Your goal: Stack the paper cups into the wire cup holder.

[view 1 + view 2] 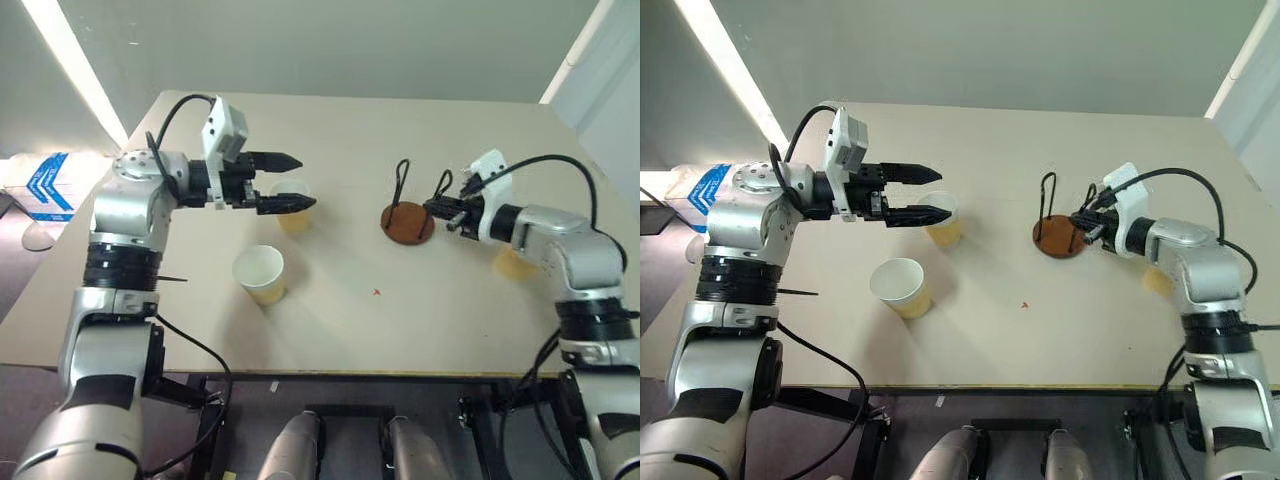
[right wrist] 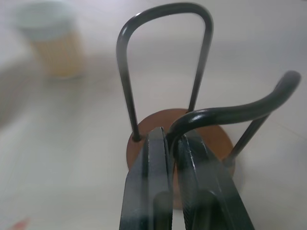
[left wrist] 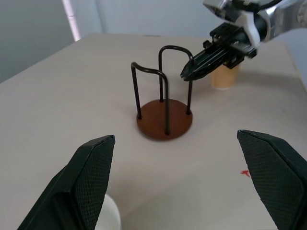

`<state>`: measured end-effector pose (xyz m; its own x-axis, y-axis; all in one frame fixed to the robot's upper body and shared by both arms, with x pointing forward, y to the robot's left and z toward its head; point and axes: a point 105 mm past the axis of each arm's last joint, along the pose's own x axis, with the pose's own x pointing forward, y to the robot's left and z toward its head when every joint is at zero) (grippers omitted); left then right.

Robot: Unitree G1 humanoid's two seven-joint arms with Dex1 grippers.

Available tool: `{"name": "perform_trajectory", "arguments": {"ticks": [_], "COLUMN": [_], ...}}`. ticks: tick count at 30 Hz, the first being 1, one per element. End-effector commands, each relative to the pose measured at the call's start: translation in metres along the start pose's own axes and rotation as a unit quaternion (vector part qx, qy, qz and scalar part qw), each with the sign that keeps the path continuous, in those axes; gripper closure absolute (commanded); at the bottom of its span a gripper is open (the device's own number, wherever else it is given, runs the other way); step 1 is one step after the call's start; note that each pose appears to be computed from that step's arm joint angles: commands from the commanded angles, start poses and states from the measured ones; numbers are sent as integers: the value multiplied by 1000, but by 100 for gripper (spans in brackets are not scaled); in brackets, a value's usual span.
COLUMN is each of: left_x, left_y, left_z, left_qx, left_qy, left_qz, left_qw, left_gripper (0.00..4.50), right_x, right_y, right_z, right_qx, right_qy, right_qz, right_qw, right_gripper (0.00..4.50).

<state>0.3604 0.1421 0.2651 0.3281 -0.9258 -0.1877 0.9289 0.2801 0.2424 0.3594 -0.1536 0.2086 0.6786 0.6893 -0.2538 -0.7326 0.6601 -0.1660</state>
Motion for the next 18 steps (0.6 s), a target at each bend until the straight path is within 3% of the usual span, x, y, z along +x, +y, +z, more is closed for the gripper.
{"name": "perform_trajectory", "arguments": {"ticks": [1,6,18], "left_x": [-5,-7,-3], "left_y": [-16,-35,-40], "left_z": [10,8,7], "left_qx": [20,16,13], "left_qy": [4,18,22], "left_qz": [-36,-78,-81], "left_qw": [999,997,996], "left_gripper": [0,0,0], "right_x": [-20,-24,-11], "right_y": [34,63,85], "right_z": [26,21,-3], "right_qx": [-36,-49,-67], "right_qy": [-28,-6,32], "right_qz": [70,124,171], "right_qw": [997,991,983], "right_gripper": [448,448,448]}}
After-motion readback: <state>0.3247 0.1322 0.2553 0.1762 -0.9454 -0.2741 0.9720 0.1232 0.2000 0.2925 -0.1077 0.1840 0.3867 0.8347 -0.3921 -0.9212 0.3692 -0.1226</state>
